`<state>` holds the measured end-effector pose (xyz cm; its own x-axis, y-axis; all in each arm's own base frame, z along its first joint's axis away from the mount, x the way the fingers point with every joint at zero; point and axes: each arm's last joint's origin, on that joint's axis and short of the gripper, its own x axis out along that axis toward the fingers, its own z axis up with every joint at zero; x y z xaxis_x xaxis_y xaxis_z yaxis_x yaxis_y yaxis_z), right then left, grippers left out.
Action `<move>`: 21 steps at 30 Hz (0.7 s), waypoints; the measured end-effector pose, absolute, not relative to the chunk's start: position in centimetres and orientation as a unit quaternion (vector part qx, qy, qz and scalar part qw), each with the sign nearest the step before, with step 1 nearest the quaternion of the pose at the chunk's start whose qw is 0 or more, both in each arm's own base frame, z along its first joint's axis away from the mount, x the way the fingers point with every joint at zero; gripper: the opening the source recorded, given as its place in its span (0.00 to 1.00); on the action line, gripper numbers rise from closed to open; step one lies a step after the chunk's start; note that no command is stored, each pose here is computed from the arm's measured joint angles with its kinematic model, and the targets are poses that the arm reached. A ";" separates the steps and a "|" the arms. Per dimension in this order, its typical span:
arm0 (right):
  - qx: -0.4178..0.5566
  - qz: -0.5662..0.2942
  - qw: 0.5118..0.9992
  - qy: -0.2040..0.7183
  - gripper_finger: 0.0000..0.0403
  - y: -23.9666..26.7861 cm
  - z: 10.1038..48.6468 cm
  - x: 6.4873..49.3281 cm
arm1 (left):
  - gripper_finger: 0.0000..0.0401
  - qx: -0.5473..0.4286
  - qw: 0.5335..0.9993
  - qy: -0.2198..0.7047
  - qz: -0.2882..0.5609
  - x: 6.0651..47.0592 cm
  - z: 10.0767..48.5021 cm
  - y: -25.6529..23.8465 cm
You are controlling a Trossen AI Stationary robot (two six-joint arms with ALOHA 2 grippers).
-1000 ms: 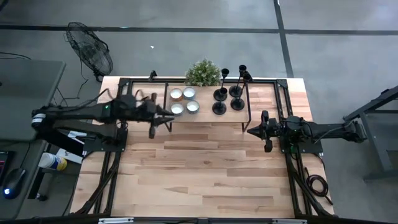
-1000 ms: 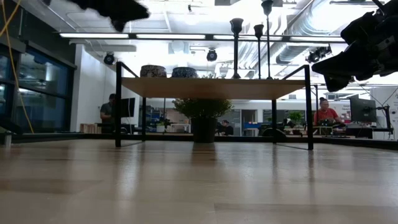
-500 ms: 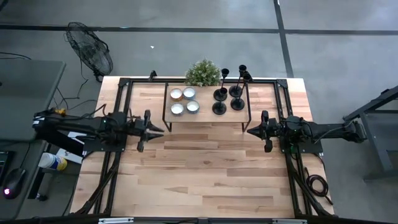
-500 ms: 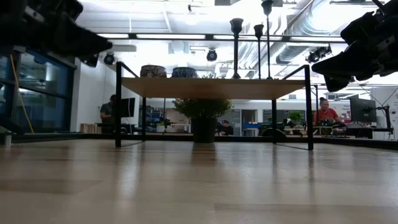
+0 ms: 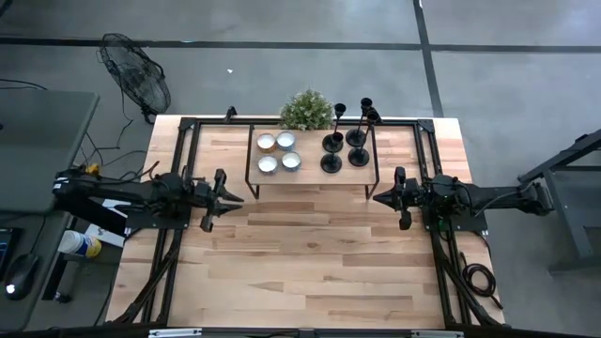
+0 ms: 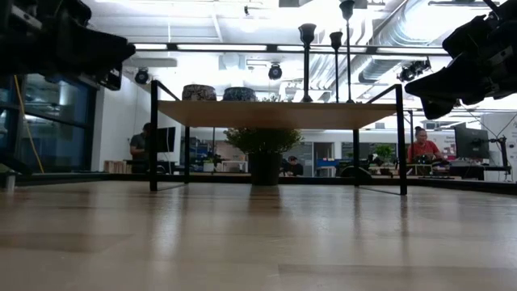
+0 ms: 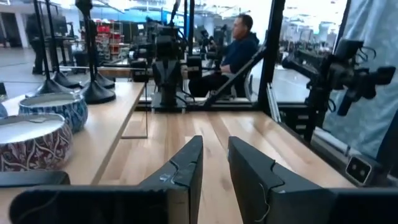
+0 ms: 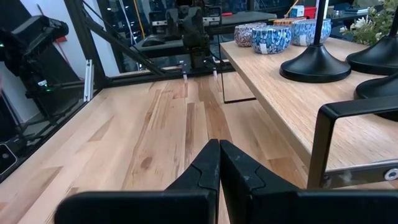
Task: Pick & Place candle stick holders
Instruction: Return to Home Position
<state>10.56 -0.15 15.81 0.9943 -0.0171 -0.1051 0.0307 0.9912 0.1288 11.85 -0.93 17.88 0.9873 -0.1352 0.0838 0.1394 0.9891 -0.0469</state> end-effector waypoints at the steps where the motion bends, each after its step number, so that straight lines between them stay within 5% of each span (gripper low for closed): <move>1: 0.065 -0.012 0.996 0.052 0.00 -0.1 15.8 10.6 | 0.18 -0.025 0.996 -0.041 -0.069 11.8 17.9 -0.9; 12: 0.065 -0.012 0.996 0.053 0.00 -0.1 15.8 10.6 | 0.18 -0.025 0.993 -0.108 -0.051 10.3 19.0 -0.7; 21: 0.065 -0.012 0.996 0.053 0.00 -0.1 15.8 10.6 | 0.18 -0.024 0.997 -0.052 -0.050 9.6 17.7 -0.7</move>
<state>10.57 -0.15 15.78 0.9941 -0.0167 -0.1076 0.0306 0.9912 0.1287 9.65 -0.68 17.69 0.9895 -0.0971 0.1069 0.1020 0.9939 -0.0420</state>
